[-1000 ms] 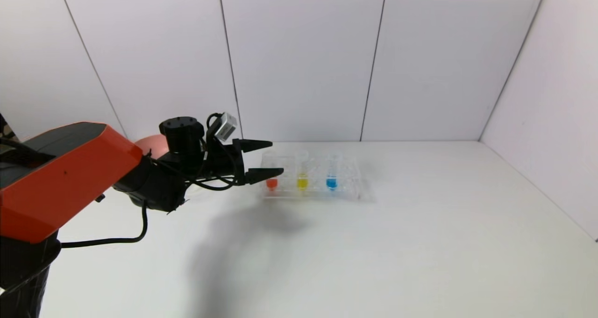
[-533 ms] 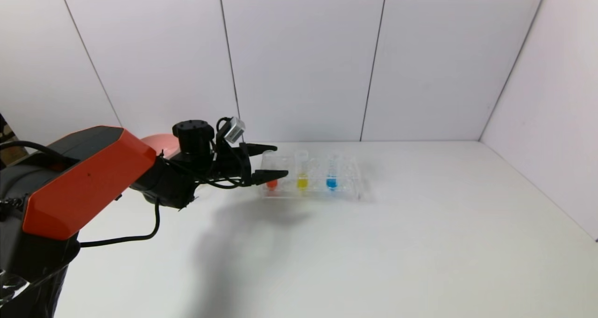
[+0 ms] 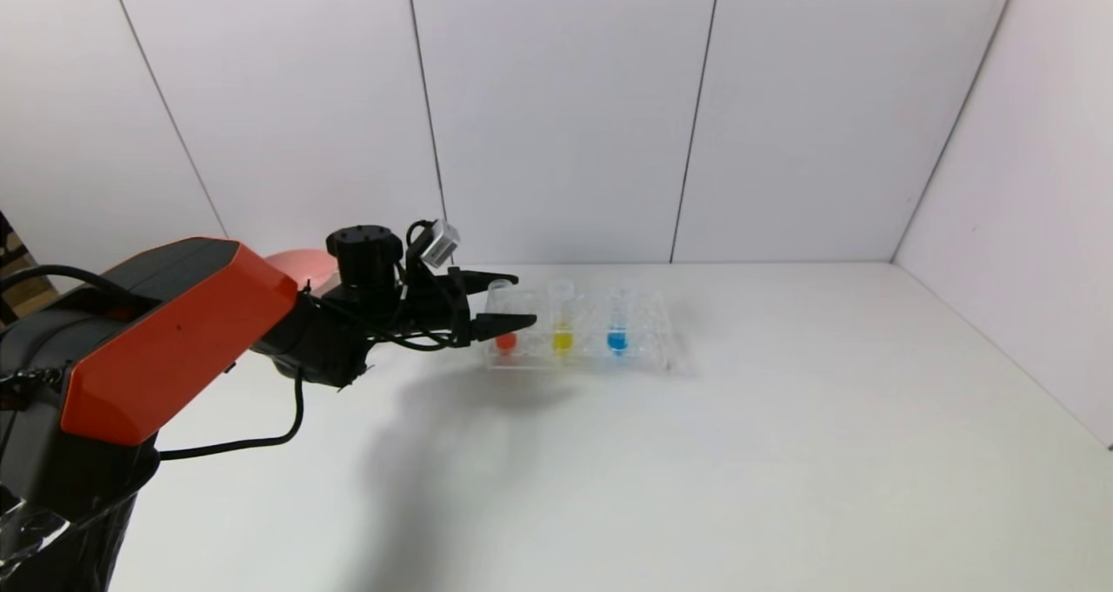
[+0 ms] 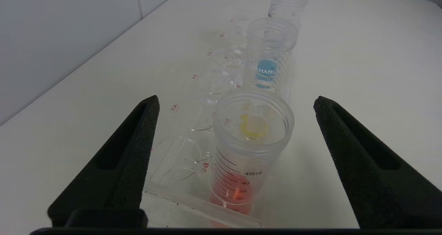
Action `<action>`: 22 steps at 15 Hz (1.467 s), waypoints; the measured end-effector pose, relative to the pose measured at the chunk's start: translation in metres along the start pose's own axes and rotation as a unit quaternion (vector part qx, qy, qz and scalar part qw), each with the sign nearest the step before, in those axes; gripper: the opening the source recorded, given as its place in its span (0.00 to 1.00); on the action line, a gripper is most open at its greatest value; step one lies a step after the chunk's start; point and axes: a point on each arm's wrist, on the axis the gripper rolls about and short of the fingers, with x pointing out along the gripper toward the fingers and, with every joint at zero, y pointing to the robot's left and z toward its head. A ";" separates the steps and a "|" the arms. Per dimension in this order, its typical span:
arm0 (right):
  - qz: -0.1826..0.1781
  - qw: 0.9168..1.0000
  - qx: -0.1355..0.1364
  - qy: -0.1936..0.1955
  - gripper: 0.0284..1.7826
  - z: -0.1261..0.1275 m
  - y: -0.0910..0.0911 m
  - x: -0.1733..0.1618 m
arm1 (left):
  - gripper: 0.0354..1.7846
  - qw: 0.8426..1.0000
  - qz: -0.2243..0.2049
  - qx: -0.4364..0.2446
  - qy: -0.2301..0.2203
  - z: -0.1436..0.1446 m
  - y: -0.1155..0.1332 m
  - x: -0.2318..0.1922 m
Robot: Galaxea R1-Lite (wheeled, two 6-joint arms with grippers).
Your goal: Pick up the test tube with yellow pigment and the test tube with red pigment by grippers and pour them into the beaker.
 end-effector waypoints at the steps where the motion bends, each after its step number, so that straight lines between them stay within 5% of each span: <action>1: 0.000 1.000 0.000 0.000 0.05 0.000 0.000 0.000 | 0.79 1.000 -0.001 0.000 0.000 0.000 0.000 0.001; 6: 0.000 1.000 0.000 0.000 0.05 0.000 0.000 0.000 | 0.29 1.000 -0.002 -0.001 0.001 -0.001 -0.001 0.002; 7: 0.000 1.000 0.000 0.000 0.05 0.000 0.000 0.000 | 0.26 1.000 -0.002 -0.001 0.001 -0.001 -0.001 0.002; 17: 0.000 1.000 0.000 0.000 0.05 0.000 0.000 0.000 | 0.26 1.000 0.008 -0.007 0.004 -0.002 0.001 0.000; 22: 0.000 1.000 0.000 0.000 0.05 0.000 0.000 0.000 | 0.26 1.000 0.018 -0.011 0.007 0.022 -0.004 -0.007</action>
